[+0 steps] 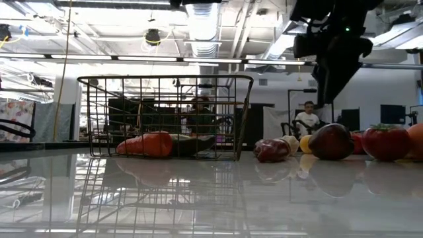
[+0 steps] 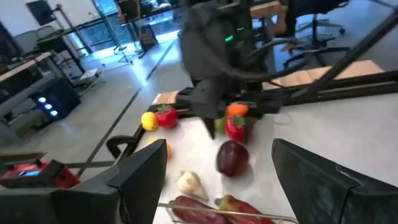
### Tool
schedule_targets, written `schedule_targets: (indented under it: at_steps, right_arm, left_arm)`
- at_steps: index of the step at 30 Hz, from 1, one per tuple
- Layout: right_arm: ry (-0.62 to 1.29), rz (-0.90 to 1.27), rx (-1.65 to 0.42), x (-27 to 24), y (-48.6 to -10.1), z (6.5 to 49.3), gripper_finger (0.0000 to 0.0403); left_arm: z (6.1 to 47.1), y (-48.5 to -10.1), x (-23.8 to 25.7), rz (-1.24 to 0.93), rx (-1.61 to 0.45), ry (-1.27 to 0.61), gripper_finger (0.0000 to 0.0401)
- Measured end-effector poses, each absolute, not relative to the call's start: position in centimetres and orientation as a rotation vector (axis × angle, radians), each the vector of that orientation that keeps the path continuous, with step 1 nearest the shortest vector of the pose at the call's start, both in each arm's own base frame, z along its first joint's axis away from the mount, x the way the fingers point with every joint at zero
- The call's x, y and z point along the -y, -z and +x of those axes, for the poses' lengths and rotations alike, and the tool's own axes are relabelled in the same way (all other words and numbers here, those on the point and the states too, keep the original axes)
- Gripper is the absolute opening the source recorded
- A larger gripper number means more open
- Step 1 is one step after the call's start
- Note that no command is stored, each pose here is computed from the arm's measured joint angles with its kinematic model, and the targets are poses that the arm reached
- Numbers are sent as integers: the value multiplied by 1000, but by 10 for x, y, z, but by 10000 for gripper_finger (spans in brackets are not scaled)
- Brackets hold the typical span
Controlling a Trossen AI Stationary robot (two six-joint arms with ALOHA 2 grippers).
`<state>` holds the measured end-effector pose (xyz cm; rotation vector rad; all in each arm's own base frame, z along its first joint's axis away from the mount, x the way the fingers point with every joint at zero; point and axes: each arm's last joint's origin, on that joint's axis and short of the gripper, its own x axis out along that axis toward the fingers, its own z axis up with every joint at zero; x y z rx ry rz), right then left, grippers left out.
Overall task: Sort produce into baskets
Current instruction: Put the apple into the top wire basket
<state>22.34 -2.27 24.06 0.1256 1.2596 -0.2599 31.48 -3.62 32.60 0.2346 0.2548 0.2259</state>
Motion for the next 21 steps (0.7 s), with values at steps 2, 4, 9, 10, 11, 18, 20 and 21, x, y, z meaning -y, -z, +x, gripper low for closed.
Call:
schedule_targets:
  at_steps: [2, 4, 9, 10, 11, 18, 20, 21]
  right_arm:
    - [266, 124, -1273, 23, -238, 223, 365]
    - [287, 108, -1270, 24, -237, 224, 388]
    - [336, 88, -1261, 26, -228, 235, 388]
    - [343, 102, -1262, 26, -226, 236, 388]
    - [345, 117, -1270, 26, -224, 238, 388]
    - [375, 120, -1306, 29, -216, 241, 392]
    - [382, 126, -1302, 31, -216, 241, 391]
    - [386, 130, -1302, 32, -216, 241, 390]
  left_arm:
    - [314, -322, 38, 238, -258, -218, 279]
    - [314, -317, 39, 244, -268, -216, 279]
    - [309, -303, 37, 272, -305, -229, 279]
    - [307, -299, 37, 280, -299, -236, 279]
    - [304, -296, 36, 283, -279, -241, 279]
    - [263, -299, 27, 250, -125, -270, 279]
    - [247, -306, 24, 230, -79, -275, 279]
    - [239, -308, 24, 221, -60, -276, 279]
